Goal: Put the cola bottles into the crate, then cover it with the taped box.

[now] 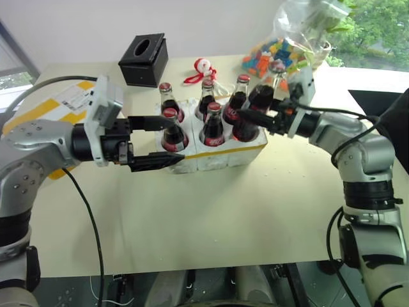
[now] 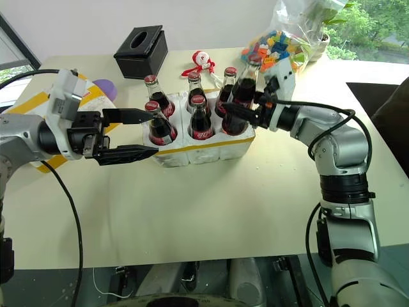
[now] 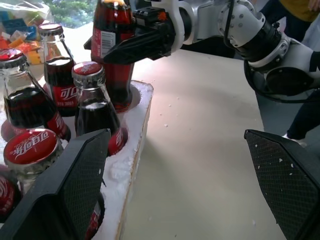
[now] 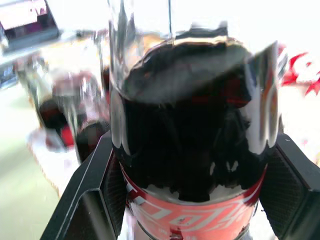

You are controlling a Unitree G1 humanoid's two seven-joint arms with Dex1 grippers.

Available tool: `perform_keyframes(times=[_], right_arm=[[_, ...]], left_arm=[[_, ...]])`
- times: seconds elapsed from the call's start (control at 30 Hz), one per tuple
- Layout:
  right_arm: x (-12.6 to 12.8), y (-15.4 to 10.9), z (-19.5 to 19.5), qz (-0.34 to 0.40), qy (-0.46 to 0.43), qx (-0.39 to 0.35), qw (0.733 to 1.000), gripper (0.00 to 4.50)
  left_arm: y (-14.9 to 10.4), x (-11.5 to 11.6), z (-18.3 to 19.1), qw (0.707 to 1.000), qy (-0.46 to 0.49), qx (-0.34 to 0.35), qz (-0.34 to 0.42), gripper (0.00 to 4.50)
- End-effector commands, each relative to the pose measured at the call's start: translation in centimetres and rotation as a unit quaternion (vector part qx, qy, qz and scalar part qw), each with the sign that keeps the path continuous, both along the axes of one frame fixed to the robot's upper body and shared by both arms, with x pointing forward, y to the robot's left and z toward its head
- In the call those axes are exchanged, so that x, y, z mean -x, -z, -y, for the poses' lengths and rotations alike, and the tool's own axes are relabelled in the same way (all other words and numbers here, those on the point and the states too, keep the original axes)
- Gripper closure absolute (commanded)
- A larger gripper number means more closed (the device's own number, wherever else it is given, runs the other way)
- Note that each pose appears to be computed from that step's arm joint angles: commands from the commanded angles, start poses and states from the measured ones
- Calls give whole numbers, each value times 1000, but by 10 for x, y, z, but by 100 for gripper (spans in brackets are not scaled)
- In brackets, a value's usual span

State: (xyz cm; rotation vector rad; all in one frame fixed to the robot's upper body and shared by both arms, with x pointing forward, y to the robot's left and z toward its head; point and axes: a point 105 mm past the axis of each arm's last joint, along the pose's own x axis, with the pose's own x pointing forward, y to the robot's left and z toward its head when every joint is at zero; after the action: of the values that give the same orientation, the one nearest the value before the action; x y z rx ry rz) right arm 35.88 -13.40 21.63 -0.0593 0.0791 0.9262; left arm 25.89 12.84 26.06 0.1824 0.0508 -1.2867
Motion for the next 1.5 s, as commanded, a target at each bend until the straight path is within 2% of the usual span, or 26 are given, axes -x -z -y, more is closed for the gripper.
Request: perform_keyframes(times=[0.03, 0.2, 0.27, 0.33, 0.5, 0.63, 0.7, 0.77, 0.87, 0.93, 1.03, 1.13, 1.17, 1.3, 1.37, 1.5], right_arm=[[17, -5, -18, 32, -60, 26, 997, 172], [7, 9, -25, 31, -43, 48, 997, 172], [2, 12, -25, 28, -34, 52, 998, 69], [0, 14, -24, 31, -29, 59, 997, 4], [5, -4, -14, 48, -30, 51, 997, 4], [36, -33, 5, 53, -84, 41, 994, 4], [60, -58, 21, 60, -118, 40, 990, 4], [73, -70, 28, 61, -136, 42, 988, 4], [92, -86, 42, 61, -155, 48, 985, 4], [96, -90, 47, 54, -156, 50, 985, 4], [93, -89, 47, 61, -149, 52, 986, 4], [87, -85, 47, 66, -138, 52, 987, 4], [84, -83, 46, 64, -136, 48, 987, 4], [75, -78, 42, 61, -137, 36, 988, 4], [73, -79, 42, 64, -134, 35, 988, 4], [69, -82, 47, 69, -117, 35, 990, 4]], left_arm=[[-10, 0, -2, 999, -5, -3, 32, 0], [-10, -1, -1, 999, 0, -5, 35, 0], [-10, -1, -1, 999, 1, -6, 36, 0], [-9, -2, -1, 999, 1, -8, 36, 0], [-5, 0, -2, 999, 1, -15, 36, 0], [-6, -1, -9, 998, -22, -22, 46, 0], [-6, -3, -25, 996, -66, -31, 56, 0], [-6, -2, -34, 993, -89, -38, 62, 0], [-6, -5, -64, 979, -174, -69, 83, 0], [-3, -4, -86, 963, -228, -108, 99, 0], [8, 0, -140, 911, -335, -207, 122, 0], [16, 7, -173, 874, -384, -269, 129, 0], [20, 11, -189, 855, -409, -291, 127, 0], [53, 33, -271, 746, -505, -418, 117, 0], [68, 38, -293, 716, -521, -451, 111, 0], [86, 35, -316, 689, -536, -474, 110, 0]])
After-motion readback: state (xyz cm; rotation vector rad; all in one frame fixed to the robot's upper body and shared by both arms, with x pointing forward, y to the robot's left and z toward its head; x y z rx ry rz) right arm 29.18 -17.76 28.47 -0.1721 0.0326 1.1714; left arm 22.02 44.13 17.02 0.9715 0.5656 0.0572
